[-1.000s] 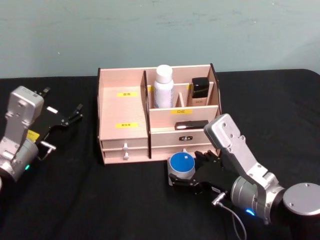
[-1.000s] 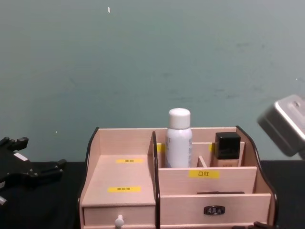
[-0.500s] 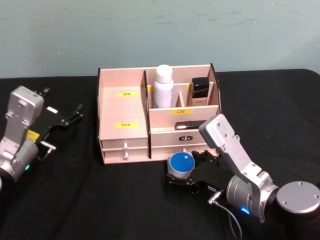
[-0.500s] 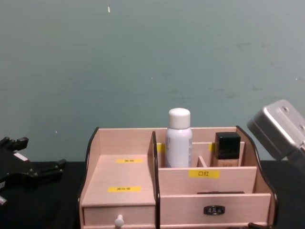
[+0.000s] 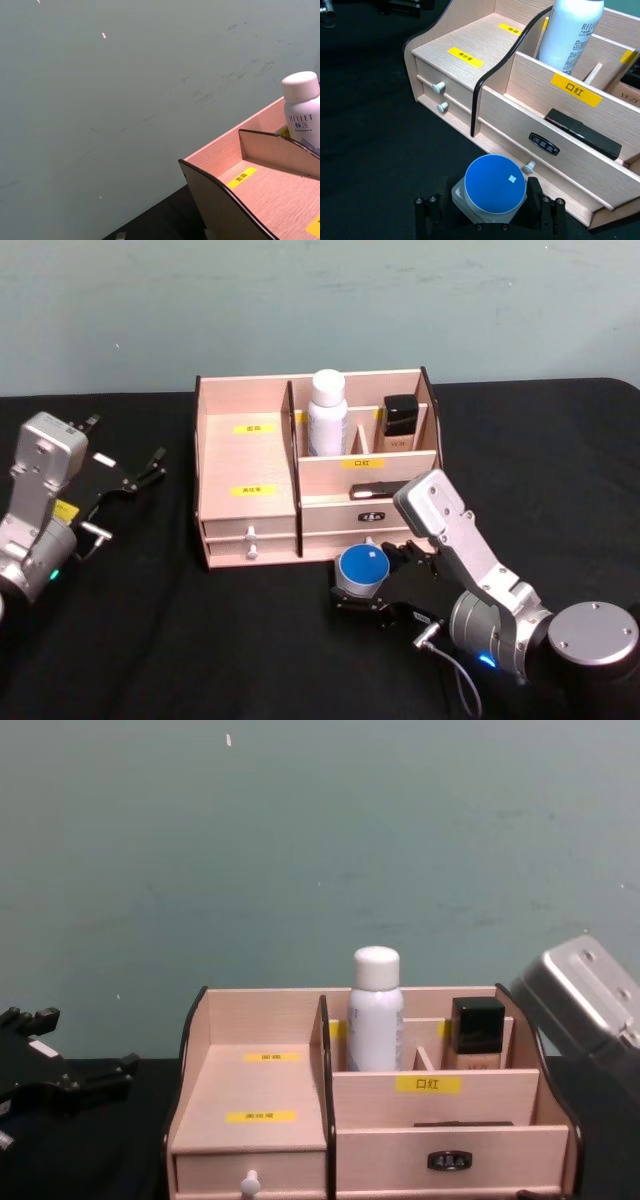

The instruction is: Pick up the facial cleanser and watermelon frost from the table and place them into the tiered storage box.

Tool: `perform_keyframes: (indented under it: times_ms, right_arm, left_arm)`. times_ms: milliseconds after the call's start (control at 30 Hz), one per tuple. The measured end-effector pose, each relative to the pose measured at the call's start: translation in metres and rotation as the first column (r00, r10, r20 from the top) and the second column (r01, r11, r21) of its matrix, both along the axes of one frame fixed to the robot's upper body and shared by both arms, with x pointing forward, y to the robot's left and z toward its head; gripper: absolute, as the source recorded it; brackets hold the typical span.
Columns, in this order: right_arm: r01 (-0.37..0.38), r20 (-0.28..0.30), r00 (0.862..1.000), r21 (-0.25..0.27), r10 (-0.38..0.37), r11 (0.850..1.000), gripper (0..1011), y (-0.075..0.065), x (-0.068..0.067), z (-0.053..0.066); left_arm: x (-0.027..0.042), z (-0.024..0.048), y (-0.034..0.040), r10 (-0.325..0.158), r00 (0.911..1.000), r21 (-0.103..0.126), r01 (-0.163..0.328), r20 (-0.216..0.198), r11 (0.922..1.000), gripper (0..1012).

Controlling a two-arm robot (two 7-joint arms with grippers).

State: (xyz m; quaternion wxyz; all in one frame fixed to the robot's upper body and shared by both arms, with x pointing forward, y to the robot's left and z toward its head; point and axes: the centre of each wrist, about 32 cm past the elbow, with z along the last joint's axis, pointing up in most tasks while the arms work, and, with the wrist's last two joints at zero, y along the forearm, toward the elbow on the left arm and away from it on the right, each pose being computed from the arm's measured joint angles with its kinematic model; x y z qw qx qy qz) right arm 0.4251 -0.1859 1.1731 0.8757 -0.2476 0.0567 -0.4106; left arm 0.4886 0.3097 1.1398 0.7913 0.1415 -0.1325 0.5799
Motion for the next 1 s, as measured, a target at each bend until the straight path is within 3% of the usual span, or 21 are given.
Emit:
perform_keyframes:
  times_ms: [500, 767, 1000]
  right_arm:
    - [0.000, -0.004, 1.000, -0.007, 0.000, 1.000, 1003, -0.0002, -0.0001, -0.0004]
    - [0.000, -0.005, 1.000, -0.006, 0.000, 1.000, 826, -0.0001, -0.0003, -0.0003]
    - [0.000, -0.004, 1.000, -0.006, 0.000, 1.000, 774, -0.0002, -0.0003, -0.0002]
  left_arm:
    - [0.0000, 0.0000, 0.0000, 0.000, 1.0000, 0.000, 0.000, 0.000, 1.0000, 1010]
    - [0.0000, 0.0000, 0.0000, 0.000, 1.0000, 0.000, 0.000, 0.000, 1.0000, 1010]
    - [0.0000, 0.0000, 0.0000, 0.000, 1.0000, 0.000, 0.000, 0.000, 1.0000, 1010]
